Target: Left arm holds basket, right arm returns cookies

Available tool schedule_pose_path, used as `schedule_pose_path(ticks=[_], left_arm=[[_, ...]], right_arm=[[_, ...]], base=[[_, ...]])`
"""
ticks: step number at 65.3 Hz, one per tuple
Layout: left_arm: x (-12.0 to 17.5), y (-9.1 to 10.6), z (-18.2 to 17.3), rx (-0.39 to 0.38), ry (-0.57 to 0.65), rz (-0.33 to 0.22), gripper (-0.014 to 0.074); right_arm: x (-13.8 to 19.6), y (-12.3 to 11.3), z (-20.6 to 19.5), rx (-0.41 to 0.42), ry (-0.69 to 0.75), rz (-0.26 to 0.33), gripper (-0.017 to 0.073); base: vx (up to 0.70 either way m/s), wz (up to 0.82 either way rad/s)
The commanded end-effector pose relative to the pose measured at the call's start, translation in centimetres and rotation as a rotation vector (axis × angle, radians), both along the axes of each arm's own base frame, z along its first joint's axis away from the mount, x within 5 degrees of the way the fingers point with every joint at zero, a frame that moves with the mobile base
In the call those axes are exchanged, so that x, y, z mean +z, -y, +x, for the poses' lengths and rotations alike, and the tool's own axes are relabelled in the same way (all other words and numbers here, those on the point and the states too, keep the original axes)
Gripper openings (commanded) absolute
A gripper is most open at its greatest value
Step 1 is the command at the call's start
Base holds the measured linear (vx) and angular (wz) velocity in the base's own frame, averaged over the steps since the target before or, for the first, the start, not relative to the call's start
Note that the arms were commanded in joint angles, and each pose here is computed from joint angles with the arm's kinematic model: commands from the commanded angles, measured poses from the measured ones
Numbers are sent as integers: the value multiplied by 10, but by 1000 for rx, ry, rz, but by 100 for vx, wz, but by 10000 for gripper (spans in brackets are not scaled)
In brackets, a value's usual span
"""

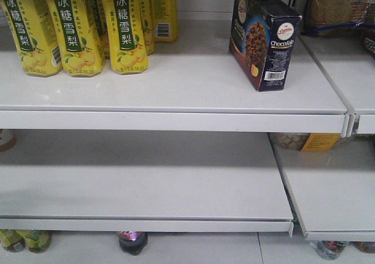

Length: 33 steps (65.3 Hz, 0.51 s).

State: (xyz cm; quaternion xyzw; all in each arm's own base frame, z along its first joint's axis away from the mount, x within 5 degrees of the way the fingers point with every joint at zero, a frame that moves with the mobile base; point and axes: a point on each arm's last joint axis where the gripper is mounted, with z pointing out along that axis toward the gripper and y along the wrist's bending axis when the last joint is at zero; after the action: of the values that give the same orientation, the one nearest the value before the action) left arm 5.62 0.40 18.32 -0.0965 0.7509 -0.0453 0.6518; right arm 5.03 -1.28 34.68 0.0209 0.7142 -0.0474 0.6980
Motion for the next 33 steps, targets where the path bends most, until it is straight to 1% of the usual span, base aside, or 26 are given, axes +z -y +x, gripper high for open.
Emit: schedule_pose_path(ticks=[1, 9, 21, 33], left_arm=[[20, 1, -2, -17, 142, 39, -3], [20, 1, -2, -17, 142, 39, -3], [20, 1, -2, -17, 142, 39, -3], [20, 1, -2, -17, 142, 39, -3]], right_arm=[[10, -4, 3, 13, 88, -50, -10], [-5, -6, 10, 7, 97, -41, -10], [-38, -5, 17, -11, 119, 17, -10], [-84, -6, 15, 1, 142, 15, -10]], base=[[0, 0], [0, 0], [0, 0], [0, 0]])
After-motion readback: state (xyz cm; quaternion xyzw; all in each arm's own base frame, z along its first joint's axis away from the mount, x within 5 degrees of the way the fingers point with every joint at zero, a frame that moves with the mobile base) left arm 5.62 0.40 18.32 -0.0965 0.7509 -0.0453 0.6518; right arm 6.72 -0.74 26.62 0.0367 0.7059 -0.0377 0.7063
